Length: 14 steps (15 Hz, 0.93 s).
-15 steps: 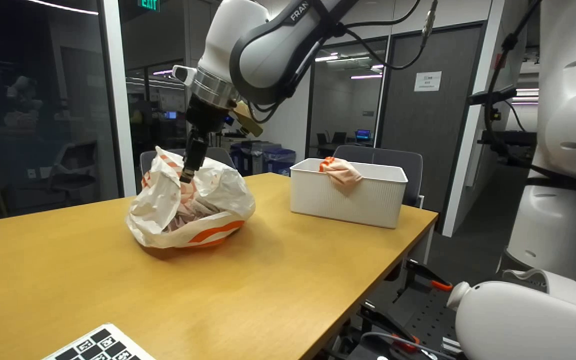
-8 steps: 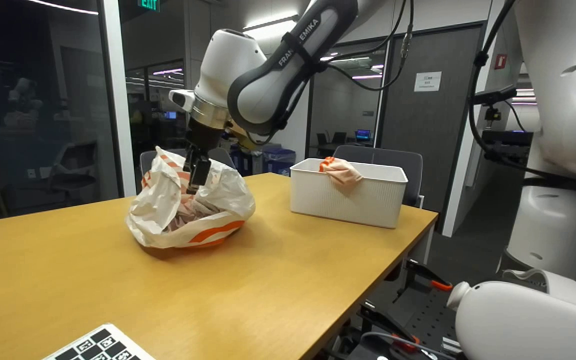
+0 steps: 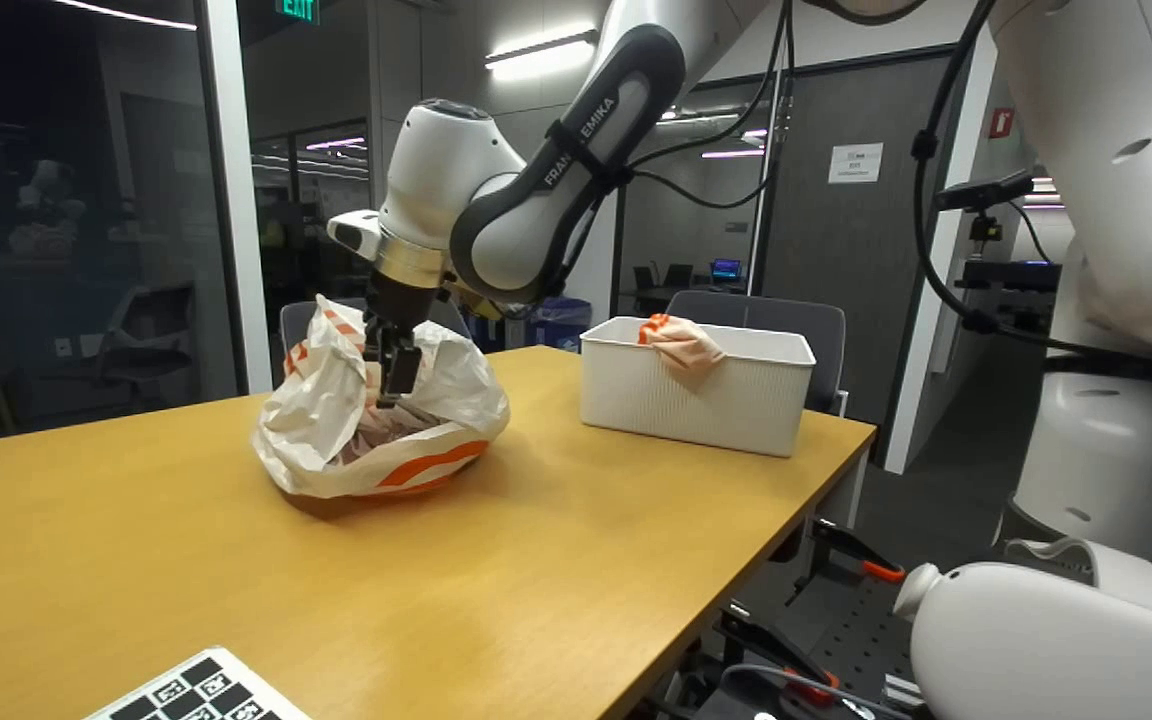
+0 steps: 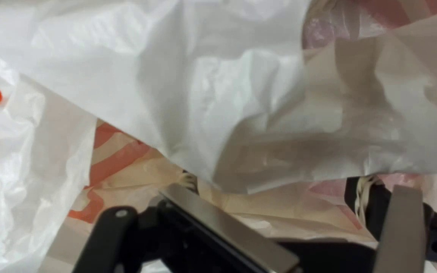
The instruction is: Move the items, which are in the plastic, to the laundry basket
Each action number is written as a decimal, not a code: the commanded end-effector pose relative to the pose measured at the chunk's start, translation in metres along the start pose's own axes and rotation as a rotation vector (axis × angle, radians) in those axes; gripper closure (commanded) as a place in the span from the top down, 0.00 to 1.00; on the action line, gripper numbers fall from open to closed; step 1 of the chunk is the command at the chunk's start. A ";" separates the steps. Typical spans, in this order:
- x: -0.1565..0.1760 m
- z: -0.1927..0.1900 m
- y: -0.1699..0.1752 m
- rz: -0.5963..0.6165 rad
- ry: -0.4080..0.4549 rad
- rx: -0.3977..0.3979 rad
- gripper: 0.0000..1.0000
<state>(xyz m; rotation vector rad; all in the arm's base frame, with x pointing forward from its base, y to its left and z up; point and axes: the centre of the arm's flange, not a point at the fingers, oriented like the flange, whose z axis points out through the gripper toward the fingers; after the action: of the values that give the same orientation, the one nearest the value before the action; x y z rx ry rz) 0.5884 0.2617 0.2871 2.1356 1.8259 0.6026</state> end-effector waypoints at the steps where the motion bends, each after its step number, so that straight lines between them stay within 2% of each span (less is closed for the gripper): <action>1: 0.025 0.007 -0.005 -0.033 0.023 -0.008 1.00; 4: 0.024 0.017 -0.004 -0.076 -0.017 -0.043 1.00; 7: 0.009 0.022 0.005 -0.077 -0.048 -0.075 1.00; 11: -0.019 0.020 0.027 -0.043 -0.119 -0.139 1.00; 14: -0.038 0.020 0.036 0.015 -0.175 -0.144 1.00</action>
<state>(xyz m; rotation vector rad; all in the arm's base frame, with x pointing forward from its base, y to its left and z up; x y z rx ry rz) 0.6202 0.2260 0.2774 2.0218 1.7081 0.5390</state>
